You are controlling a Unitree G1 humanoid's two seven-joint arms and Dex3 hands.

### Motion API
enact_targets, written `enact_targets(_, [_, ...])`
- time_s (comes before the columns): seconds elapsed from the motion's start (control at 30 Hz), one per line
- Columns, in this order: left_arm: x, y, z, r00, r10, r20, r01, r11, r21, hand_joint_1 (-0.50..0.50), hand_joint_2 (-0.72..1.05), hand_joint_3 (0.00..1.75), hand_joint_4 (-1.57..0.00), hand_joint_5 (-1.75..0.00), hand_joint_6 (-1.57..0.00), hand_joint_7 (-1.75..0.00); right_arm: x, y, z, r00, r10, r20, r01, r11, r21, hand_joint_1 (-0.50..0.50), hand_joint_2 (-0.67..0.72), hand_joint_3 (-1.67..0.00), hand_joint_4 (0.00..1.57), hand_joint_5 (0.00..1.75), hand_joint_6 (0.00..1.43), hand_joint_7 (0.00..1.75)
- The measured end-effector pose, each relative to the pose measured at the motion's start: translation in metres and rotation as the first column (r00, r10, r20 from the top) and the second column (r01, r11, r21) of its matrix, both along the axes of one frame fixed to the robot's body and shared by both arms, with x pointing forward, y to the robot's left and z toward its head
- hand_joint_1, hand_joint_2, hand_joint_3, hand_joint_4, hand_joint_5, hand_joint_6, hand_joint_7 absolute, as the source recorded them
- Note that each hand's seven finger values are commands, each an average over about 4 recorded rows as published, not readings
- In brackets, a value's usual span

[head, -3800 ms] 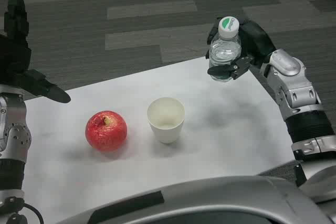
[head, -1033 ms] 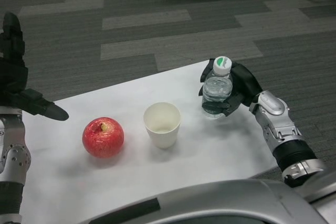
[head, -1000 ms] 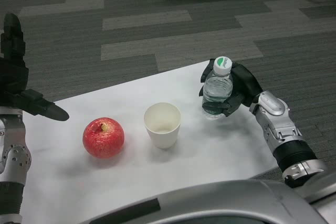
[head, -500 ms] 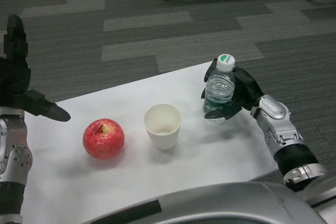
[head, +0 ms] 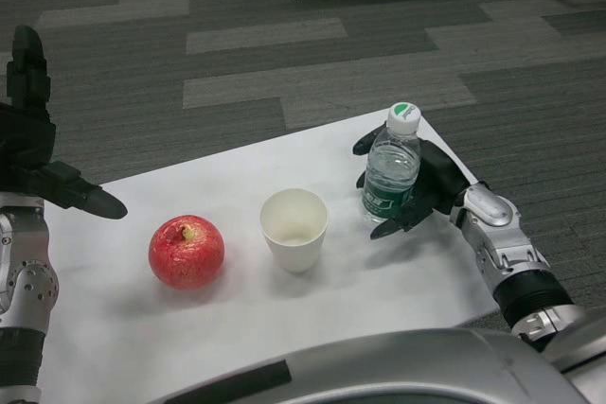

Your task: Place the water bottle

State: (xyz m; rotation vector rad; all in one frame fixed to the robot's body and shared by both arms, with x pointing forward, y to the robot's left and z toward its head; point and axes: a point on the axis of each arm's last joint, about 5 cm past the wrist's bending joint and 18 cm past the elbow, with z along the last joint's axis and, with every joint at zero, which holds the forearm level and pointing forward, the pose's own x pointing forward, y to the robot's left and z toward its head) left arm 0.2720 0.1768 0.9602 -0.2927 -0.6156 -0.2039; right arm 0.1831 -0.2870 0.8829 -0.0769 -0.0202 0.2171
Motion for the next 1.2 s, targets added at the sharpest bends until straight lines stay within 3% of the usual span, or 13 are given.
enact_targets(0.03, [0.0000, 0.000, 0.000, 1.000, 0.000, 0.000, 0.000, 1.000, 0.000, -0.50, -0.72, 0.09, -0.11, 0.00, -0.05, -0.02, 0.000, 0.000, 0.000, 1.000, 0.001, 0.000, -0.001, 1.000, 0.001, -0.45, 0.19, -0.04, 0.00, 0.36, 0.00, 0.73])
enact_targets(0.1, [0.0000, 0.000, 0.000, 1.000, 0.000, 0.000, 0.000, 1.000, -0.003, -0.50, -0.72, 0.09, -0.11, 0.00, -0.05, 0.00, 0.000, 0.000, 0.000, 1.000, 0.002, 0.002, -0.002, 1.000, 0.003, -0.44, 0.23, 0.00, 0.00, 0.17, 0.00, 0.63])
enact_targets(0.2, [0.0000, 0.001, 0.000, 1.000, 0.000, 0.000, 0.000, 1.000, -0.006, -0.50, -0.72, 0.09, -0.11, 0.00, -0.05, -0.05, 0.000, 0.000, 0.000, 1.000, 0.003, 0.003, -0.003, 1.000, 0.004, -0.43, 0.34, 0.00, 0.00, 0.00, 0.00, 0.42])
enact_targets(0.33, [0.0000, 0.001, 0.000, 1.000, 0.000, 0.000, 0.000, 1.000, -0.006, -0.50, -0.72, 0.09, -0.11, 0.00, -0.05, -0.05, -0.001, 0.000, 0.001, 1.000, 0.000, 0.007, 0.000, 1.000, 0.007, -0.46, 0.49, 0.00, 0.00, 0.00, 0.00, 0.19])
enact_targets(0.5, [0.0000, 0.001, 0.000, 1.000, 0.000, 0.000, 0.000, 1.000, -0.008, -0.50, -0.72, 0.09, -0.11, 0.00, -0.05, -0.02, -0.002, -0.002, 0.002, 1.000, -0.012, 0.022, 0.011, 0.999, 0.034, -0.46, 0.60, 0.00, 0.00, 0.00, 0.00, 0.12])
enact_targets(0.7, [0.0000, 0.001, 0.000, 1.000, 0.000, 0.001, 0.000, 1.000, -0.007, -0.50, -0.72, 0.09, -0.11, 0.00, -0.05, -0.02, -0.004, -0.009, 0.012, 0.996, -0.049, 0.071, 0.046, 0.998, 0.039, -0.46, 0.60, 0.00, 0.00, 0.00, 0.00, 0.07])
enact_targets(1.2, [0.0002, 0.002, 0.001, 1.000, 0.003, 0.003, -0.003, 1.000, -0.012, -0.50, -0.72, 0.09, -0.11, 0.00, -0.05, -0.03, -0.029, -0.052, 0.053, 0.947, -0.239, 0.212, 0.241, 0.970, 0.017, -0.46, 0.58, 0.00, 0.00, 0.00, 0.00, 0.07])
